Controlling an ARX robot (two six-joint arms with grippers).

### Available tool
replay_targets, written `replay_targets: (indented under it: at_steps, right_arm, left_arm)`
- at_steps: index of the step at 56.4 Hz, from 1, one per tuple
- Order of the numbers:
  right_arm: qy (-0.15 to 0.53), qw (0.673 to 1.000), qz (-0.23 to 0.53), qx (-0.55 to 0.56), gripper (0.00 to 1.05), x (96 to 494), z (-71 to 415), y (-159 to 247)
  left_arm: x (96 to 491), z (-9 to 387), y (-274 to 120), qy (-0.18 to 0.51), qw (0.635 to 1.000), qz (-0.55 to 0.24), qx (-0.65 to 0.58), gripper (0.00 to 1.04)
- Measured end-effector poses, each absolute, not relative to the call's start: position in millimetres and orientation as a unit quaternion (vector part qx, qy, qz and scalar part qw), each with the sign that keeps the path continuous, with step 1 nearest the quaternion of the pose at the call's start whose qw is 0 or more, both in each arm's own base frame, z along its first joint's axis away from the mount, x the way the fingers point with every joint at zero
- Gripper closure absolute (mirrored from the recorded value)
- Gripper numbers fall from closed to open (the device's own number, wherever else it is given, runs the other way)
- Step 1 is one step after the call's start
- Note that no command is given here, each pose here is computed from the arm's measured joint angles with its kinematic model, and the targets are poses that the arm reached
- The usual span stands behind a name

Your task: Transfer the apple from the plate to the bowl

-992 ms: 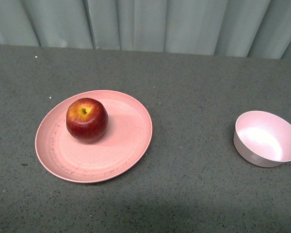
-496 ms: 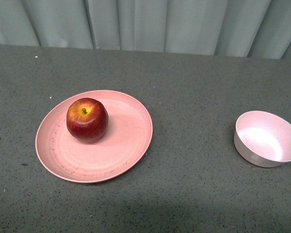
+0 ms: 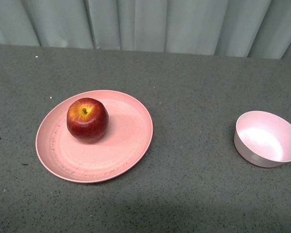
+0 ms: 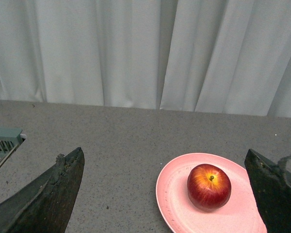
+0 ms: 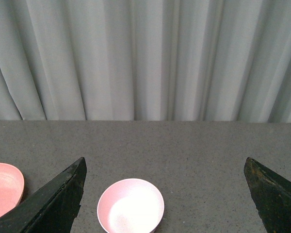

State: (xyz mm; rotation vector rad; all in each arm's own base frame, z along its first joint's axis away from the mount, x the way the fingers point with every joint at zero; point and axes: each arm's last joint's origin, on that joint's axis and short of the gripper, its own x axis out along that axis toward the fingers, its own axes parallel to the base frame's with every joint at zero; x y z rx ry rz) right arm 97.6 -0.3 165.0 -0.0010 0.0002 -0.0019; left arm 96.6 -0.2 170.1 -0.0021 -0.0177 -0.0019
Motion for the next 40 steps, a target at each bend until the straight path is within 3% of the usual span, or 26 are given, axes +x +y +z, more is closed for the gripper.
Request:
replay_targets:
  at_steps: [40]
  right_arm:
    - [0.0,1.0,-0.001,0.0,0.09,97.6,165.0,-0.3]
  left_arm:
    - [96.6,170.1,-0.2,-0.009,1.0,-0.001,-0.001,0.07]
